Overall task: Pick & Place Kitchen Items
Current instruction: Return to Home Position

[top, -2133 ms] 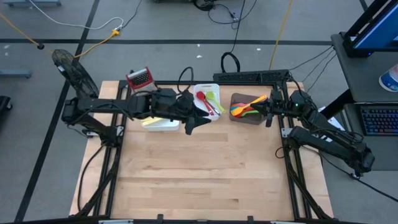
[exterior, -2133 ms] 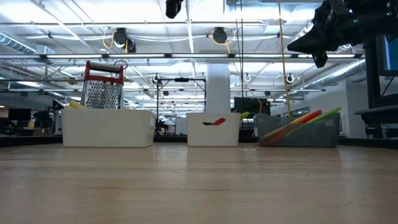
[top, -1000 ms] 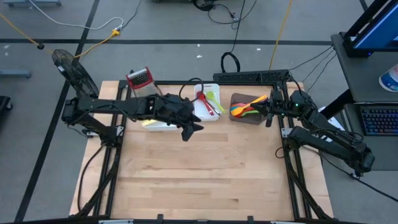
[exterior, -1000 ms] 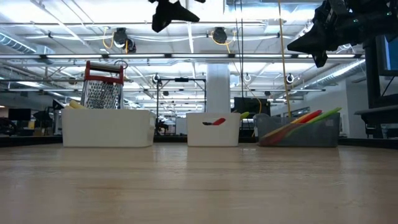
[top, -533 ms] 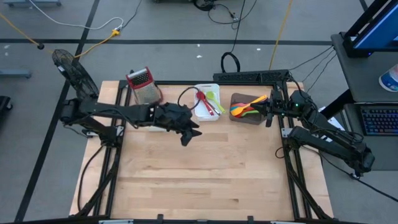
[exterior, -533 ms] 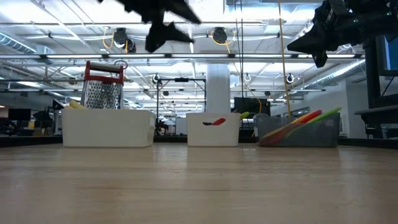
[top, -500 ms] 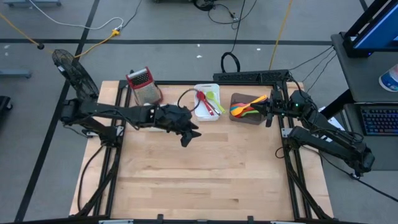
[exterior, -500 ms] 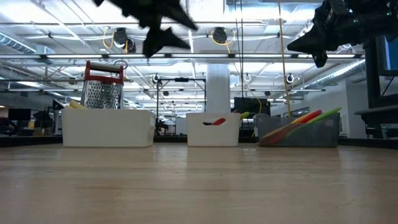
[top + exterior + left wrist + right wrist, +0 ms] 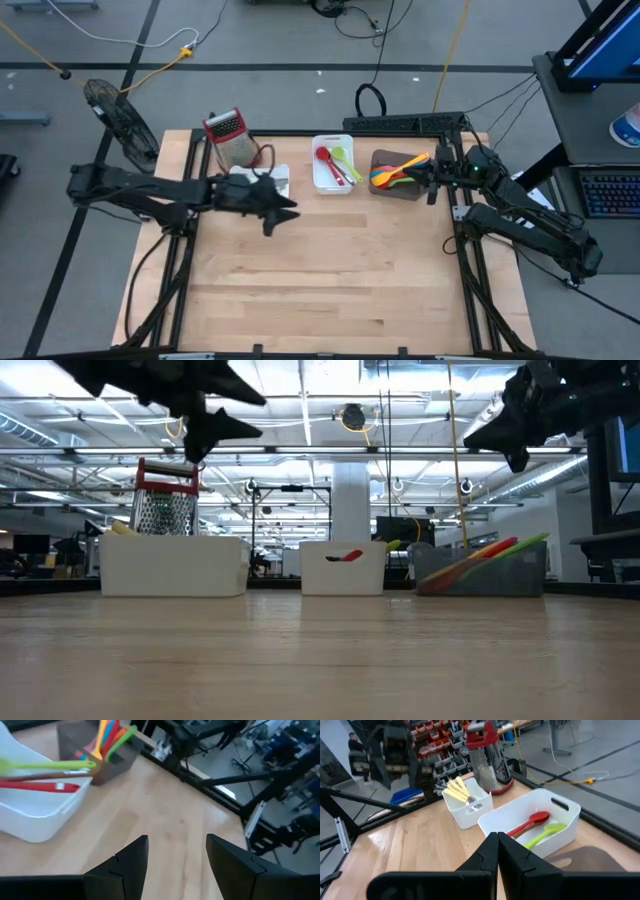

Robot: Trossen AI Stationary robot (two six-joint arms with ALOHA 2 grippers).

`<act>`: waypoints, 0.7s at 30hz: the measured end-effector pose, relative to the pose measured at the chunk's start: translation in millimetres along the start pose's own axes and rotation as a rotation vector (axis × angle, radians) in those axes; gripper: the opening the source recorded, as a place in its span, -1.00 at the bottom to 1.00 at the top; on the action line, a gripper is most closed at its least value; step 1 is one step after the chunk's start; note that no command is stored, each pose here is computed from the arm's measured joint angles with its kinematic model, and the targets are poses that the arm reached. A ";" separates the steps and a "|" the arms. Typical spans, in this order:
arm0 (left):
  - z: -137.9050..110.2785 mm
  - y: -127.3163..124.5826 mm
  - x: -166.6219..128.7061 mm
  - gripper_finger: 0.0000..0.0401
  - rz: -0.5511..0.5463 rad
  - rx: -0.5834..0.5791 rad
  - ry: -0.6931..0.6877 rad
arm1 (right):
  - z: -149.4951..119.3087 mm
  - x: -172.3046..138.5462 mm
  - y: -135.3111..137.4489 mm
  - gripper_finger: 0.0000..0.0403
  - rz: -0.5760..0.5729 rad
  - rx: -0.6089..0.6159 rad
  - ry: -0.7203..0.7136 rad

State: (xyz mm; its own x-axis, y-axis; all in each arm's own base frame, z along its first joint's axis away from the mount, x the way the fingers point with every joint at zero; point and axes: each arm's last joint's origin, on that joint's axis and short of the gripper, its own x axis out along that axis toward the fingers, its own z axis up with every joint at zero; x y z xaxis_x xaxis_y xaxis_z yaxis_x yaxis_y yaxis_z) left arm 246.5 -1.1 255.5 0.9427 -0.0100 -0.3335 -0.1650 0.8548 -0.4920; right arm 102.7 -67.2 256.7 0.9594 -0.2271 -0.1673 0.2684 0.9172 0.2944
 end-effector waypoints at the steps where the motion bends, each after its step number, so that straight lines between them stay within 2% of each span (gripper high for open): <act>1: -1.2 -0.6 -4.6 0.02 0.000 0.009 -0.015 | -0.6 0.0 -0.1 -1.00 -0.001 0.003 0.006; 8: -17.5 5.0 -42.3 0.02 0.036 0.047 -0.148 | -0.7 -0.7 0.3 -1.00 -0.001 0.030 0.004; 13: -30.2 8.2 -63.7 0.02 -0.022 0.044 -0.231 | 0.3 -3.3 0.2 -1.00 -0.048 0.074 -0.022; 21: -56.2 19.1 -81.5 0.02 -0.052 0.075 -0.317 | 0.4 -11.4 4.2 -1.00 -0.038 0.137 -0.048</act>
State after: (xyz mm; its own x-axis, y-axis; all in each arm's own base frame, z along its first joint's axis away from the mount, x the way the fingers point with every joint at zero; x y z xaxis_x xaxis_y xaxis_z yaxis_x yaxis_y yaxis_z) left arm 150.3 -13.1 228.1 0.9946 0.0973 -0.0367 -0.1035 0.8931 -0.4377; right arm 92.9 -60.9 260.2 0.9504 -0.2792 -0.1370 0.3110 0.8549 0.4153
